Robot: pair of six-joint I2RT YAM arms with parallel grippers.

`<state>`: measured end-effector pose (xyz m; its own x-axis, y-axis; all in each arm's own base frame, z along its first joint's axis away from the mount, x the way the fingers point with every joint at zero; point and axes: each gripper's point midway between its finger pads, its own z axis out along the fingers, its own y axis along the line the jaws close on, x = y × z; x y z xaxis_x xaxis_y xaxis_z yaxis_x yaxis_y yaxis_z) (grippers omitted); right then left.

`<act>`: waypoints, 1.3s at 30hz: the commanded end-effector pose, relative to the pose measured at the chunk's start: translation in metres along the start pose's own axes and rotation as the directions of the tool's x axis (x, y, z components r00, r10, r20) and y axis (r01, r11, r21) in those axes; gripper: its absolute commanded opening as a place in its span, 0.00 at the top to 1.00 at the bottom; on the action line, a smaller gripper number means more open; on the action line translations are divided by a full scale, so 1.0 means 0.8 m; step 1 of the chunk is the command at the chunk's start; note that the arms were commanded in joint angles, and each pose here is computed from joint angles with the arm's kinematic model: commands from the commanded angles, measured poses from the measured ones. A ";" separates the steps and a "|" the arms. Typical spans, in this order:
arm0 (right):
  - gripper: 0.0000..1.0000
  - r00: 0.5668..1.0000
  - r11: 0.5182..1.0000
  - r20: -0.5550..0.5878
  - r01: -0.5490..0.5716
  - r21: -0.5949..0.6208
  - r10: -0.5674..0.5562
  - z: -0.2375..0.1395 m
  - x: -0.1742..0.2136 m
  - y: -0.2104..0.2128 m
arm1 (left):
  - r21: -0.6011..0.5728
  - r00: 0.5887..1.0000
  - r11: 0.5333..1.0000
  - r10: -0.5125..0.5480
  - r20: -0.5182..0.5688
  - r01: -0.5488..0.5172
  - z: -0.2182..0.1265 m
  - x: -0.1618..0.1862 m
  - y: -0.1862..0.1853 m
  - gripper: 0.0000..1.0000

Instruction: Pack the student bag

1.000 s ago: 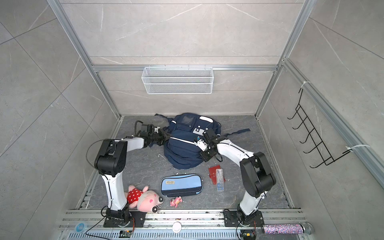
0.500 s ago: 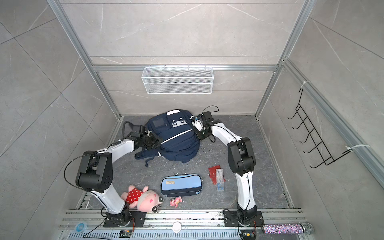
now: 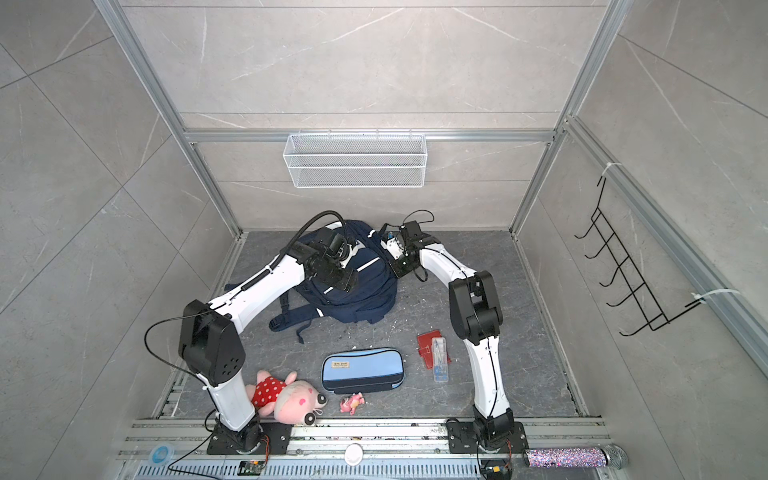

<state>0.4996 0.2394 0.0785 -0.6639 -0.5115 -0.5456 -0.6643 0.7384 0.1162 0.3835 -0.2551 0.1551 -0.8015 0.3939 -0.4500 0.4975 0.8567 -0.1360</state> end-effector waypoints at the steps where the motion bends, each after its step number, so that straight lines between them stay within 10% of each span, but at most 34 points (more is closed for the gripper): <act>1: 1.00 1.000 0.999 0.013 0.016 -0.048 -0.016 0.005 -0.009 0.018 | 0.011 0.996 0.996 0.086 -0.033 -0.086 0.026 -0.004 0.000 0.33; 12: 1.00 1.000 0.999 0.015 0.011 -0.052 -0.010 0.006 -0.011 0.018 | -0.057 0.986 0.988 0.139 -0.091 -0.145 0.094 -0.012 0.014 0.43; 17: 1.00 1.000 0.999 0.013 0.016 -0.046 -0.016 0.004 -0.012 0.017 | -0.144 0.993 0.983 0.103 -0.061 -0.111 0.094 -0.025 0.032 1.00; 27: 1.00 0.995 0.992 0.073 0.079 -0.098 -0.072 -0.026 -0.009 0.059 | 0.118 0.935 0.936 -0.344 0.084 0.333 0.040 -0.077 0.051 1.00; 39: 1.00 0.983 0.968 0.077 0.176 -0.177 -0.164 -0.072 0.020 0.150 | 0.201 0.885 0.874 -0.462 0.056 0.443 0.015 -0.102 0.038 1.00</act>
<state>0.4245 0.2857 0.1283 -0.5047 -0.5686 -0.6496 -0.7945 0.6002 0.0918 0.4362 -0.2617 0.1297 -0.9602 0.0648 -0.2716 0.1804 0.8865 -0.4262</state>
